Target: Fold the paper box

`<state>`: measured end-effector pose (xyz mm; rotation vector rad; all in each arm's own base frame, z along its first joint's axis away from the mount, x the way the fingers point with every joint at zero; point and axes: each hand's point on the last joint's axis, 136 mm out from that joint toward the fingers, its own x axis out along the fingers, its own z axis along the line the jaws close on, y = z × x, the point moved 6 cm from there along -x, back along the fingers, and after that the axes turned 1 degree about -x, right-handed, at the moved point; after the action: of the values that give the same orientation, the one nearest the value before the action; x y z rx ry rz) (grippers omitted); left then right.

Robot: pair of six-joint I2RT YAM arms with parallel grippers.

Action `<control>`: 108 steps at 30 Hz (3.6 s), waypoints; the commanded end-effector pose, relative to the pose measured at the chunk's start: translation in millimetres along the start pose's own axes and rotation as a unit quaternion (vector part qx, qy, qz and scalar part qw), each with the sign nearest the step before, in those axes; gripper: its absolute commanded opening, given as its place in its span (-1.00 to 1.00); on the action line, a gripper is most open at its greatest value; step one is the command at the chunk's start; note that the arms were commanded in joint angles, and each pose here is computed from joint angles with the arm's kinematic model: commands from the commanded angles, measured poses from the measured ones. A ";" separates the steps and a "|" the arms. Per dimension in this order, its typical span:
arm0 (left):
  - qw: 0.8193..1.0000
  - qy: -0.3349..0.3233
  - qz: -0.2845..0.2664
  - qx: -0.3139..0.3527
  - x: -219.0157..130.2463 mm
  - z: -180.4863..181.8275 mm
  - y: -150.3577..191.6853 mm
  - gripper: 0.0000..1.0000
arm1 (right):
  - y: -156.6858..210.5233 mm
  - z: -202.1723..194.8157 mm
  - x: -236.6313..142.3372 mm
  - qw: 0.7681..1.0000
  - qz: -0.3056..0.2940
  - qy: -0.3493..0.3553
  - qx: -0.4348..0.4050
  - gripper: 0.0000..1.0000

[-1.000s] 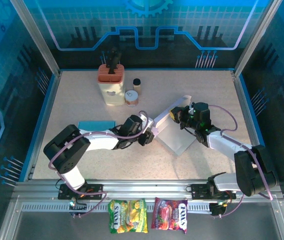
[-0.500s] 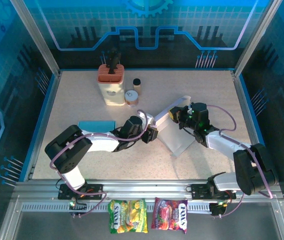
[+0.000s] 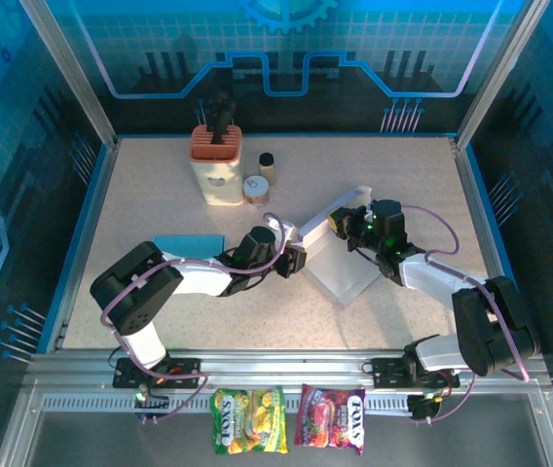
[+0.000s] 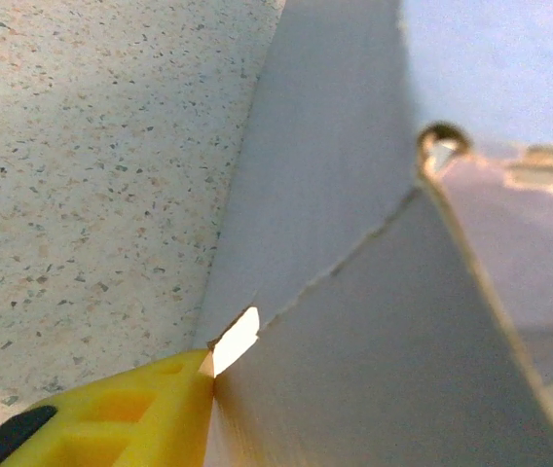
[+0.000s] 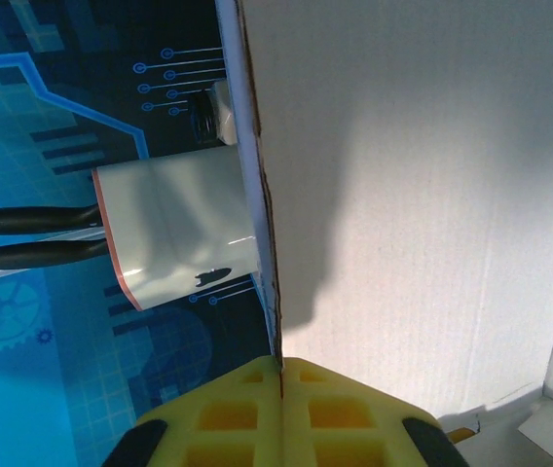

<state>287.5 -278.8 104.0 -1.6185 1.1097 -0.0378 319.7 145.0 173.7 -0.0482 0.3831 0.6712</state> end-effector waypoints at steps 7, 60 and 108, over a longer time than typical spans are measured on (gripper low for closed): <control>0.999 0.011 0.008 0.050 -0.4 -17.3 6.1 -0.24 | 2.7 3.3 5.4 1.000 0.003 0.003 0.000 -1.00; 0.996 0.057 0.034 0.057 -8.2 -13.5 -7.3 -0.31 | -0.5 4.2 -3.8 1.000 0.011 -0.015 -0.011 -1.00; 0.990 -0.128 -0.052 -0.040 21.6 -29.8 -10.9 -0.38 | 23.2 -30.6 -21.9 0.996 -0.022 -0.089 -0.002 -1.00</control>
<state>281.6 -308.8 103.4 -1.6512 0.8949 0.1428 289.9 135.7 162.3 -0.0089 0.1855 0.5782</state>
